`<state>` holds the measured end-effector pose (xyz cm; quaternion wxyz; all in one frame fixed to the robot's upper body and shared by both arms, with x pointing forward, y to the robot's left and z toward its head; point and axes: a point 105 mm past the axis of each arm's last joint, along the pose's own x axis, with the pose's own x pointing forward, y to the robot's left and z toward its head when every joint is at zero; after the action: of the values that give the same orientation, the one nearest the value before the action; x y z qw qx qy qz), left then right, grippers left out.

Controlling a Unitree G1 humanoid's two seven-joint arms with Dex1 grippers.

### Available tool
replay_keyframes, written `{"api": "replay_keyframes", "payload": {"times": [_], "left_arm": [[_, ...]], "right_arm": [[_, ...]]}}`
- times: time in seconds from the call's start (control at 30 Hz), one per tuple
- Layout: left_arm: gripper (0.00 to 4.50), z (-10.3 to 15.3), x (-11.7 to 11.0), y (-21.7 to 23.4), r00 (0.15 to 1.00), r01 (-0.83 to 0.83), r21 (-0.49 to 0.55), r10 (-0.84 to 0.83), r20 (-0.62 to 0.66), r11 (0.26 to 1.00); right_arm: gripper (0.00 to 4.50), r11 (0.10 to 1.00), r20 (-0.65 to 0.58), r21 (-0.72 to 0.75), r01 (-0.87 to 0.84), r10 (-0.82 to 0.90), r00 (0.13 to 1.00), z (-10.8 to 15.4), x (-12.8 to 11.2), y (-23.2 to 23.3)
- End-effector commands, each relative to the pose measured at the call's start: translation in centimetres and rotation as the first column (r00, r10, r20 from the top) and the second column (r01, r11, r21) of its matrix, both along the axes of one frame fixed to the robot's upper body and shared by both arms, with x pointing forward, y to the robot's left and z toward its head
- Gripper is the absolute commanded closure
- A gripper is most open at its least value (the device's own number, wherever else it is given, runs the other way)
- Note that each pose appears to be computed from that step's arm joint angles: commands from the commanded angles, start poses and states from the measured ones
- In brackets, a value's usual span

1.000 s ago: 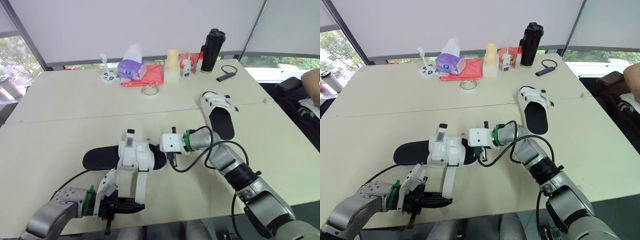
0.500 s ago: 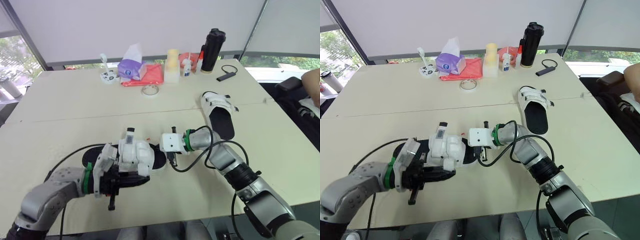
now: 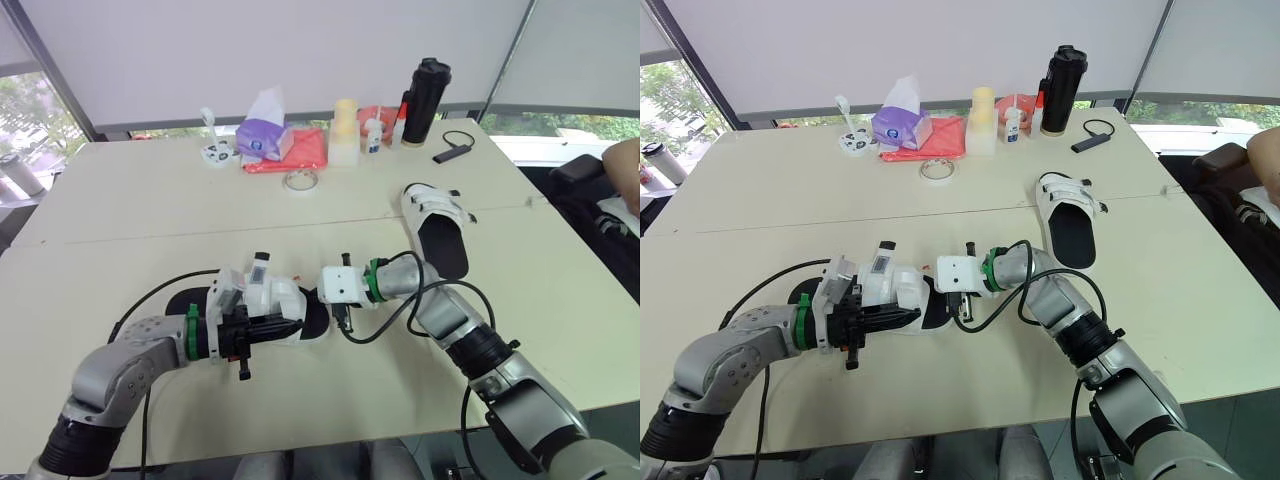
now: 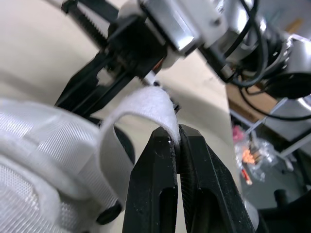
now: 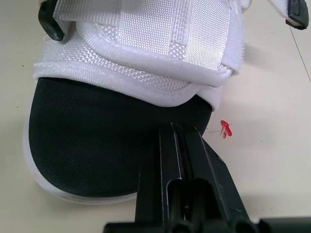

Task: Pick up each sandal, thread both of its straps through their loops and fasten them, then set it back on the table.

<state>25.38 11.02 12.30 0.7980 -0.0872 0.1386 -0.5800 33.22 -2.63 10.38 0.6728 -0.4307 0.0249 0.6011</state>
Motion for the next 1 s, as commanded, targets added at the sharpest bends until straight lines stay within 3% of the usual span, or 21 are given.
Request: {"api": "replay_keyframes", "payload": {"times": [0.03,0.3,0.33,0.47,0.6,0.8,1.0], "left_arm": [[4.48,0.5,1.0,0.0,0.999,-0.046,-0.012,0.046,-0.021,0.999],[4.48,1.1,2.0,-0.6,0.978,-0.108,-0.122,0.083,-0.192,0.987],[3.82,1.2,2.2,-0.6,0.975,-0.117,-0.129,0.089,-0.205,0.985],[2.14,1.5,2.9,-0.8,0.969,-0.151,-0.150,0.117,-0.220,0.977],[0.08,1.5,3.5,-0.8,0.964,-0.178,-0.157,0.141,-0.223,0.971],[0.08,1.2,4.6,-0.4,0.955,-0.228,-0.141,0.193,-0.225,0.963],[0.08,2.6,5.9,-0.2,0.946,-0.280,-0.202,0.234,-0.226,0.938]], "right_arm": [[4.50,0.999,-0.037,-0.040,0.020,-0.021,0.999,-1.5,-0.2,-0.5],[4.50,0.999,-0.033,-0.036,0.020,-0.022,0.999,-1.4,-0.1,-0.3],[4.50,0.999,-0.033,-0.037,0.019,-0.021,0.999,-1.4,-0.1,-0.3],[4.50,0.999,-0.033,-0.039,0.018,-0.019,0.999,-1.4,-0.1,-0.3],[4.50,0.999,-0.031,-0.040,0.019,-0.020,0.999,-1.3,-0.1,-0.4],[4.50,0.999,-0.030,-0.041,0.022,-0.023,0.999,-1.3,-0.1,-0.5],[4.50,0.999,-0.030,-0.038,0.022,-0.024,0.999,-1.3,-0.1,-0.5]]}}
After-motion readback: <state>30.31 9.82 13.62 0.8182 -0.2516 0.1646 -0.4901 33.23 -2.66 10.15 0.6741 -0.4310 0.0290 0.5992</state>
